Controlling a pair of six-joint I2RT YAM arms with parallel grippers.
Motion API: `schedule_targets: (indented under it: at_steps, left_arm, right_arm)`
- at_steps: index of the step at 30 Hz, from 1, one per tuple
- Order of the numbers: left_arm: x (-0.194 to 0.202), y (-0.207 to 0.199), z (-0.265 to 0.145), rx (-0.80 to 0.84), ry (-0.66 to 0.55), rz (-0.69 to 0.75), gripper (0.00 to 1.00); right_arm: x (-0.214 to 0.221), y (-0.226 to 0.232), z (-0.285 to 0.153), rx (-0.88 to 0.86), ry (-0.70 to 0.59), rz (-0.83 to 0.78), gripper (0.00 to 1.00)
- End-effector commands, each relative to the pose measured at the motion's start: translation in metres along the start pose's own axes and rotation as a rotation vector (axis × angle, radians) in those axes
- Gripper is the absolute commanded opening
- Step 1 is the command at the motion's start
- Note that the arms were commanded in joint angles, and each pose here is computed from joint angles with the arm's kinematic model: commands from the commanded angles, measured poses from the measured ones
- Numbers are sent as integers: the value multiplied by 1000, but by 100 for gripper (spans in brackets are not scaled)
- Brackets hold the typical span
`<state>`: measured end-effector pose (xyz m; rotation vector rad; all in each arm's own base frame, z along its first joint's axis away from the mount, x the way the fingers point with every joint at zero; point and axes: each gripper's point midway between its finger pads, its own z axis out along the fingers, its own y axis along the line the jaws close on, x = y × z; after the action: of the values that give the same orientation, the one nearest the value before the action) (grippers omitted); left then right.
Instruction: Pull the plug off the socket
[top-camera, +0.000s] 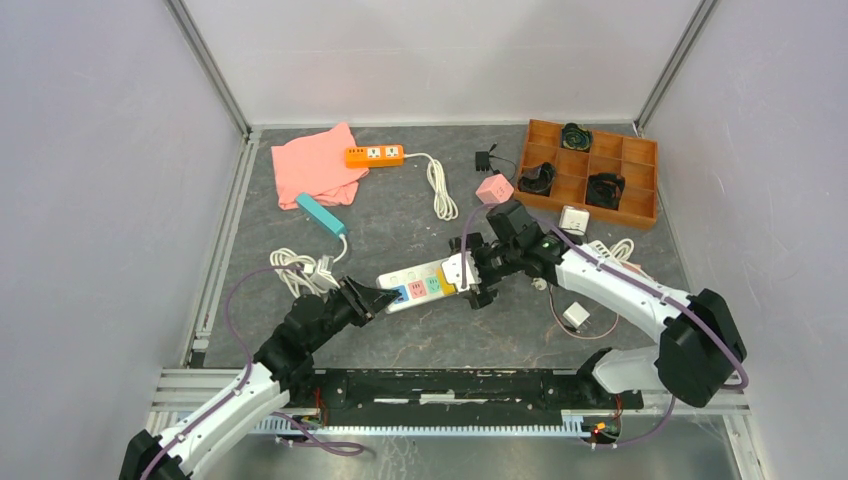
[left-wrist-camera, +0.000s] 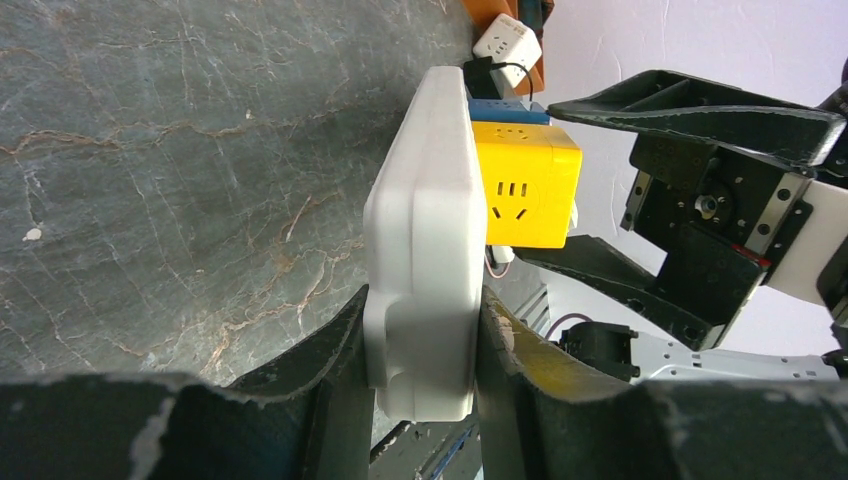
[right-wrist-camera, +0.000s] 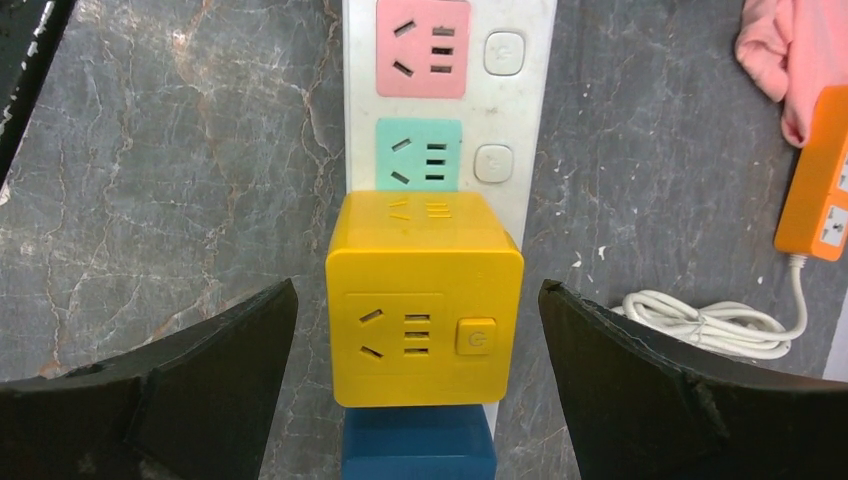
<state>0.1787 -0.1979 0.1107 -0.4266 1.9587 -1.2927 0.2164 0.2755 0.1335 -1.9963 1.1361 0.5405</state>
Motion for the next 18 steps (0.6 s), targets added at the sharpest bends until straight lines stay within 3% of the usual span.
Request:
schedule_targets:
  at_steps: [1,4,14,18]
  left_arm:
    - [-3,-4,0,1,4,66,2]
    - [-2,-3,0,0,6,66,2]
    - [-1,1,0,-2,5,62,2]
    - [-1,2,0,-6,5,65,2]
  right_arm:
    - [6,-1,8,1,39,-8,98]
    - [7,1,11,-6,46,-12,98]
    - [7,4,18,-22,53,-6,84]
    - [5,2,17,-16,51,-4,68]
